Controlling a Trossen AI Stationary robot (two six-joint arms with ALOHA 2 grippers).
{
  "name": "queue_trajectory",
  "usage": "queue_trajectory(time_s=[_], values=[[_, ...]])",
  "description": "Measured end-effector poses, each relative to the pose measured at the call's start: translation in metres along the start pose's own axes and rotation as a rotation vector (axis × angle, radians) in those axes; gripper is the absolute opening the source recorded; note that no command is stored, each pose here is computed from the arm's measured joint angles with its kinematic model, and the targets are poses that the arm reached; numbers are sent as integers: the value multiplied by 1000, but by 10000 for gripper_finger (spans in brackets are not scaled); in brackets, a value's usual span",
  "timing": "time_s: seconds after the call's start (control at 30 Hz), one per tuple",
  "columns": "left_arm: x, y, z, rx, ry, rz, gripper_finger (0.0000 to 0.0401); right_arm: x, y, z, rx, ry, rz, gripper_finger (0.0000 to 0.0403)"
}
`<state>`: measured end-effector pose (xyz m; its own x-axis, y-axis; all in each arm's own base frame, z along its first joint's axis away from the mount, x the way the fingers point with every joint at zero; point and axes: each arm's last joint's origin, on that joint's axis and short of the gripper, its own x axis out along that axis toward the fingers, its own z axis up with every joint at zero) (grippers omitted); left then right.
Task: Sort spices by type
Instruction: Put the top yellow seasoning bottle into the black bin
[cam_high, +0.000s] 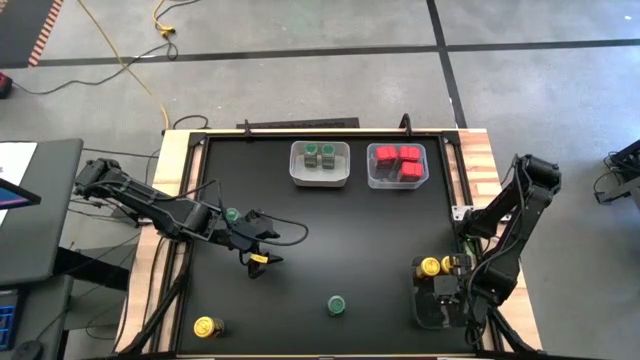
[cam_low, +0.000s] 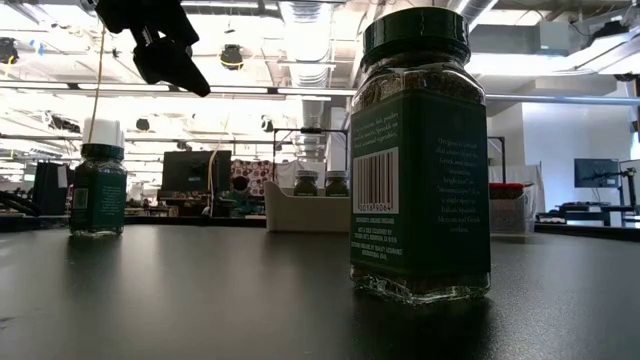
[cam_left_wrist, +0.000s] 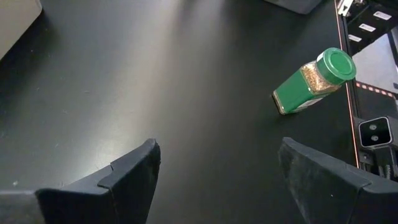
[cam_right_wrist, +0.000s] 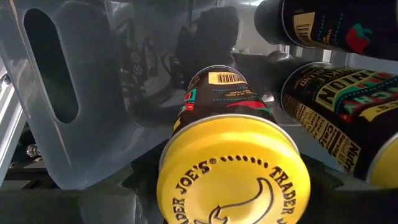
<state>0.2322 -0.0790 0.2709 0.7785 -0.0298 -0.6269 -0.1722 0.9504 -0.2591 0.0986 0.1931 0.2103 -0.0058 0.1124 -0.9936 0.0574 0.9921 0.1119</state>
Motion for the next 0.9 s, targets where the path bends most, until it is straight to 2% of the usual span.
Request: queue_trajectory(time_s=[0.3, 0.7, 0.9], values=[[0, 0, 0, 0, 0, 0, 314, 0, 0, 0, 0, 1, 0, 280], [0, 0, 0, 0, 0, 0, 314, 0, 0, 0, 0, 5, 2, 394], [0, 0, 0, 0, 0, 0, 314, -4, 3, 0, 1, 35, 28, 390]])
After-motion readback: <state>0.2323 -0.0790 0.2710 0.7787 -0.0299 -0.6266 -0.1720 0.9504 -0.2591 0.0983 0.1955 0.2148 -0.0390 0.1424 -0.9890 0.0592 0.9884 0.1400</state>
